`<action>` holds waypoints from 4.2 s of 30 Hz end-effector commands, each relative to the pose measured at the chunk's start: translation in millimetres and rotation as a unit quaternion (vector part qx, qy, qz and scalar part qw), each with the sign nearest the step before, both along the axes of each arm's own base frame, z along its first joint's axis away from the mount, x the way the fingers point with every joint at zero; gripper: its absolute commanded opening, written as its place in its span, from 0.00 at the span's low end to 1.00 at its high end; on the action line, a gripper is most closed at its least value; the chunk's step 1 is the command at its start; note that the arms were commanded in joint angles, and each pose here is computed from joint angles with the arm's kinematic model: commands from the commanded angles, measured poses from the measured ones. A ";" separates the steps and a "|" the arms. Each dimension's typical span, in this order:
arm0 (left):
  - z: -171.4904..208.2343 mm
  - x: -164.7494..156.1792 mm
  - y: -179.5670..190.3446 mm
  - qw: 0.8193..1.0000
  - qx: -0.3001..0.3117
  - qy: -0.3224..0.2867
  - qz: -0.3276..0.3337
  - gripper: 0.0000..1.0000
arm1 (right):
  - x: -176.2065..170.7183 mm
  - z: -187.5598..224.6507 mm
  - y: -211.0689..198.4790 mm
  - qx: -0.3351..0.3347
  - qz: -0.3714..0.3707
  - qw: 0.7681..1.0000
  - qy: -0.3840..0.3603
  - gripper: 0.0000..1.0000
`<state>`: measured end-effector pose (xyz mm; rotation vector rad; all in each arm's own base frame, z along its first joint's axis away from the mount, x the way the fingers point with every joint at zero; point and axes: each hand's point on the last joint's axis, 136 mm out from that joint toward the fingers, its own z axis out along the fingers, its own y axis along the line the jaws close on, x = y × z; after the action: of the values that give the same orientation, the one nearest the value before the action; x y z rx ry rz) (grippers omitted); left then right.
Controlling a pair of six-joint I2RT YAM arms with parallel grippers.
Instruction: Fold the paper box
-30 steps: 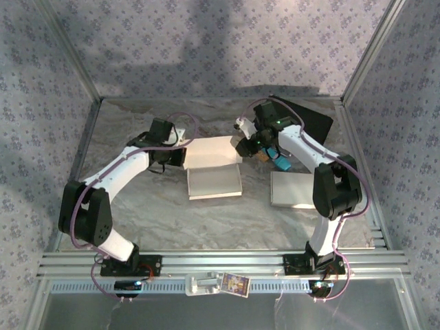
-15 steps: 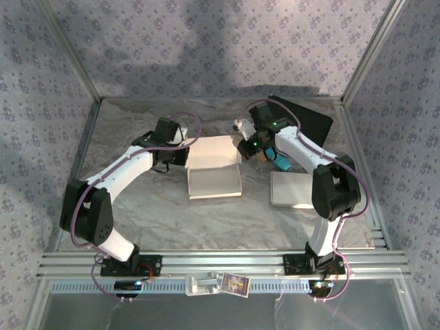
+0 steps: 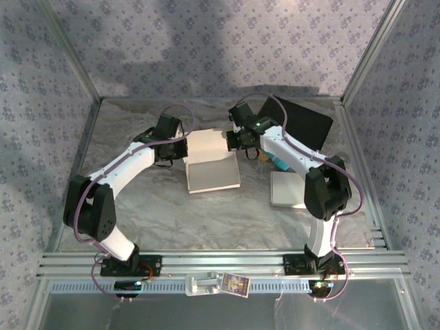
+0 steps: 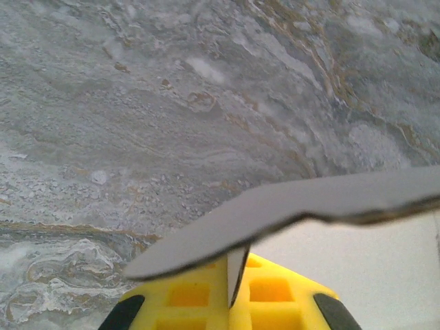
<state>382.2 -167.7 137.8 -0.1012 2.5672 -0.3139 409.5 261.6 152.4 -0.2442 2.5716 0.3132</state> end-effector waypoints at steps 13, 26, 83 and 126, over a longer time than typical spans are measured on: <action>7.6 53.2 4.4 0.988 -0.094 -0.062 0.103 0.00 | 38.4 8.7 15.7 0.110 -0.145 0.982 -0.058 0.00; 15.2 40.0 -15.5 0.972 -0.179 -0.139 0.060 0.00 | 18.9 1.9 23.6 0.167 -0.146 0.970 -0.098 0.00; -57.6 -29.5 -24.3 0.989 -0.106 -0.099 -0.009 0.00 | -64.3 44.2 -56.3 0.260 -0.255 0.912 0.189 0.54; 64.6 -59.4 38.6 0.994 -0.076 -0.035 0.070 0.58 | -111.8 -31.6 -37.2 0.218 -0.269 0.883 0.317 0.48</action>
<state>318.9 -144.3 210.7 -0.3325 2.3103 -0.5294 308.1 220.1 116.5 0.8299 2.9365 0.8266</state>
